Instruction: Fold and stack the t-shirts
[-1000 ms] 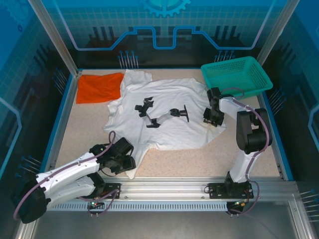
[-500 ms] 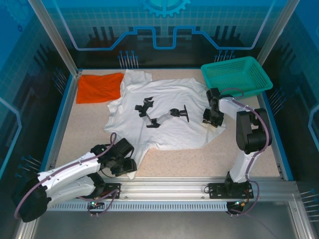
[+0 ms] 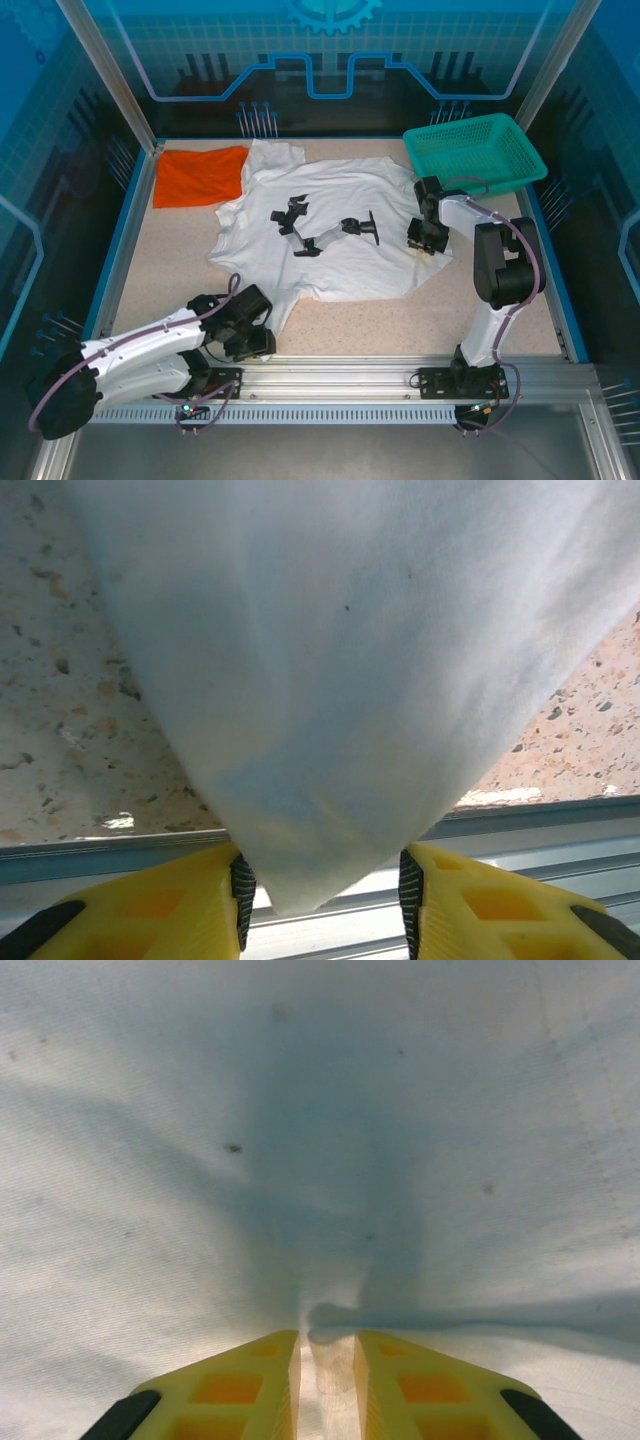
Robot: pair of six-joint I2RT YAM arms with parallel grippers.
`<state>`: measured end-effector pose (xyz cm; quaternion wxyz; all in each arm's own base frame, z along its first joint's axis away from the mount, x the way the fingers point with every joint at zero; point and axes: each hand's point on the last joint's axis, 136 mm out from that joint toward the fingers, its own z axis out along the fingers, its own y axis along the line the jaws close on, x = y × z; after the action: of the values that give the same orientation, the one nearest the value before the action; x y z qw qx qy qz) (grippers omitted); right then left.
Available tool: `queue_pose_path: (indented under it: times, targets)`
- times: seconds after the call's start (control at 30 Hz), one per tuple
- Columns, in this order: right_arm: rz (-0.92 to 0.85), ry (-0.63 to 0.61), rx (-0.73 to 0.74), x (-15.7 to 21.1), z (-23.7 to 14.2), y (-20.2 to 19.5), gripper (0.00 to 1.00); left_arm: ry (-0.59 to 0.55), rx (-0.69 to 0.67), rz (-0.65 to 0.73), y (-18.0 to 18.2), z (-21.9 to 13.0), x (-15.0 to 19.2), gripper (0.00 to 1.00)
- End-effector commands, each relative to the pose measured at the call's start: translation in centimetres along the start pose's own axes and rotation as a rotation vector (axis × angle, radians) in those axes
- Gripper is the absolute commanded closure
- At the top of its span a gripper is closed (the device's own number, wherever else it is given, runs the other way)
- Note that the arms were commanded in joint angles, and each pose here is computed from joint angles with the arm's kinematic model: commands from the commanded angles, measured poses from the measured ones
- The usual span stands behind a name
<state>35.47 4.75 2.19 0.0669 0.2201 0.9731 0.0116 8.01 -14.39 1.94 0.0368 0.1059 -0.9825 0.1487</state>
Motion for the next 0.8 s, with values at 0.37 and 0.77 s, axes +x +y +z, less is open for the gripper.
queue_pose_path:
  times: [0.37,0.77]
  targets:
    - [0.015,0.039,0.000,1.0,0.5,-0.7,0.91,-0.019,0.000,-0.002,-0.4,0.1,-0.5,1.00]
    - [-0.001,-0.039,-0.077,1.3,-3.2,-0.5,1.00,-0.151,-0.011,-0.034,-0.3,-4.2,-1.8,1.00]
